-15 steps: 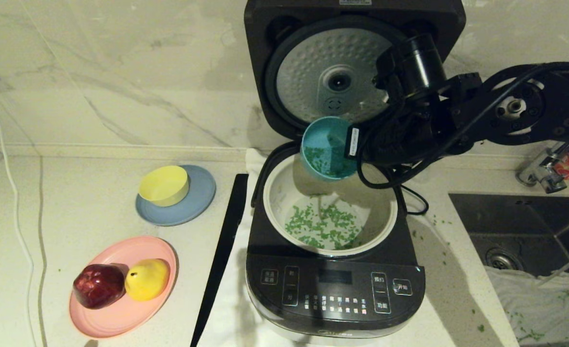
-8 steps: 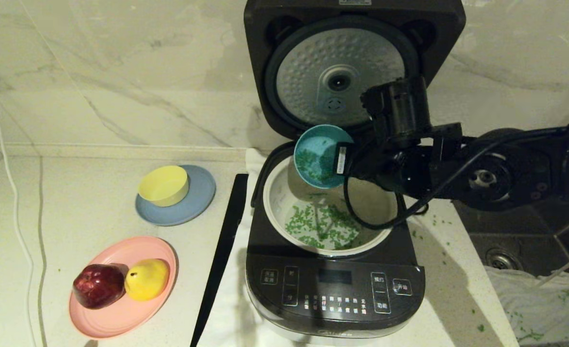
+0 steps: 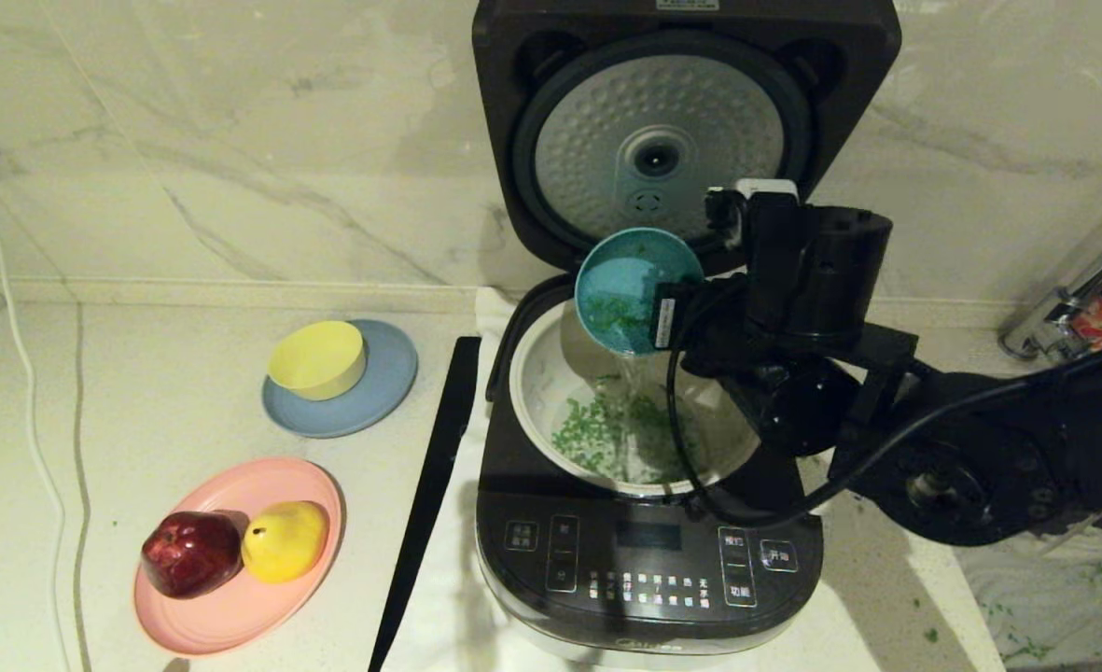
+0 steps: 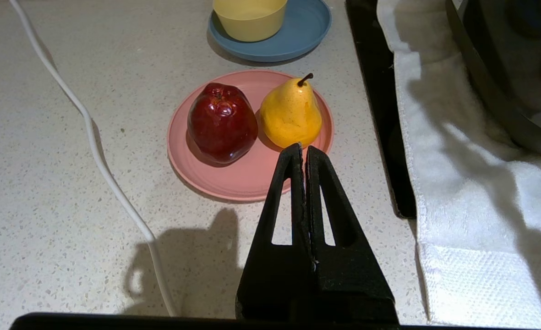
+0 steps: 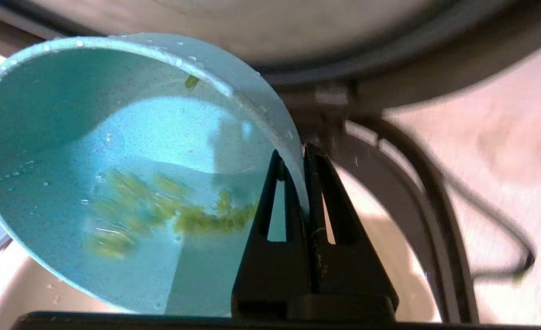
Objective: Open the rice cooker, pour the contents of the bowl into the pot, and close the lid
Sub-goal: Pour the water from the bowl into the rice cooker
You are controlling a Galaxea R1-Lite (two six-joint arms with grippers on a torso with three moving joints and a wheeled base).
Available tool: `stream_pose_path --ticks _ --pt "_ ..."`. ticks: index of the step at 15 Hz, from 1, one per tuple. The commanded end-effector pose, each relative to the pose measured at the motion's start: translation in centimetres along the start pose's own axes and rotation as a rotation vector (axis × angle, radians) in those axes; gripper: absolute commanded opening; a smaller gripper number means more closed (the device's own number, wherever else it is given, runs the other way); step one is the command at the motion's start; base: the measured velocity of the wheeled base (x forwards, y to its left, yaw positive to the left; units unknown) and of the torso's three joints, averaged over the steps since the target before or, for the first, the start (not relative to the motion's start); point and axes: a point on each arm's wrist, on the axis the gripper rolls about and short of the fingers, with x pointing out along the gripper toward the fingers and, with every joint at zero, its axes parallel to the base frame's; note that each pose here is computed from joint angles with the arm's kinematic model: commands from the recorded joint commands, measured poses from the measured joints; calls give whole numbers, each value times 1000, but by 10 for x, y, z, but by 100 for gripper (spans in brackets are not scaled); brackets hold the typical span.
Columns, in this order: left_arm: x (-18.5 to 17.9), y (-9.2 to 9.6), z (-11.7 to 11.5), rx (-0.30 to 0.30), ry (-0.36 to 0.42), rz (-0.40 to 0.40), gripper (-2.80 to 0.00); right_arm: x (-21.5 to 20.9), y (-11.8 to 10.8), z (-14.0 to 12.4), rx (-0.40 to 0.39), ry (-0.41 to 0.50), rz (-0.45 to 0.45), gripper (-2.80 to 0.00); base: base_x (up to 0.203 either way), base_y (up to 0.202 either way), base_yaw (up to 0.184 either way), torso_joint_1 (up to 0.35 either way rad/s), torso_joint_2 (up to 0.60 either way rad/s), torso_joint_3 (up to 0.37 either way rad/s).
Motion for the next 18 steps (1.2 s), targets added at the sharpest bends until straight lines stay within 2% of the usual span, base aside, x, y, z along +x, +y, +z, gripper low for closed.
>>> stream_pose_path --ticks 1,4,9,11,18 --pt "0 0 -2 1 6 -1 -280 -2 5 -13 -19 -123 11 -280 0 0 0 0 0 0" --pt "0 0 -2 1 6 -1 -280 -3 6 -30 -56 -215 -10 -280 0 0 0 0 0 0" --pt "0 0 -2 0 6 -1 -280 -10 6 -37 -90 -315 -21 -280 0 0 0 0 0 0" --pt "0 0 -2 0 6 -1 -280 -11 11 -48 -140 -309 -12 -280 0 0 0 0 0 0" --pt "0 0 -2 0 6 -1 -280 -12 10 -53 -149 -295 -5 -280 0 0 0 0 0 0"
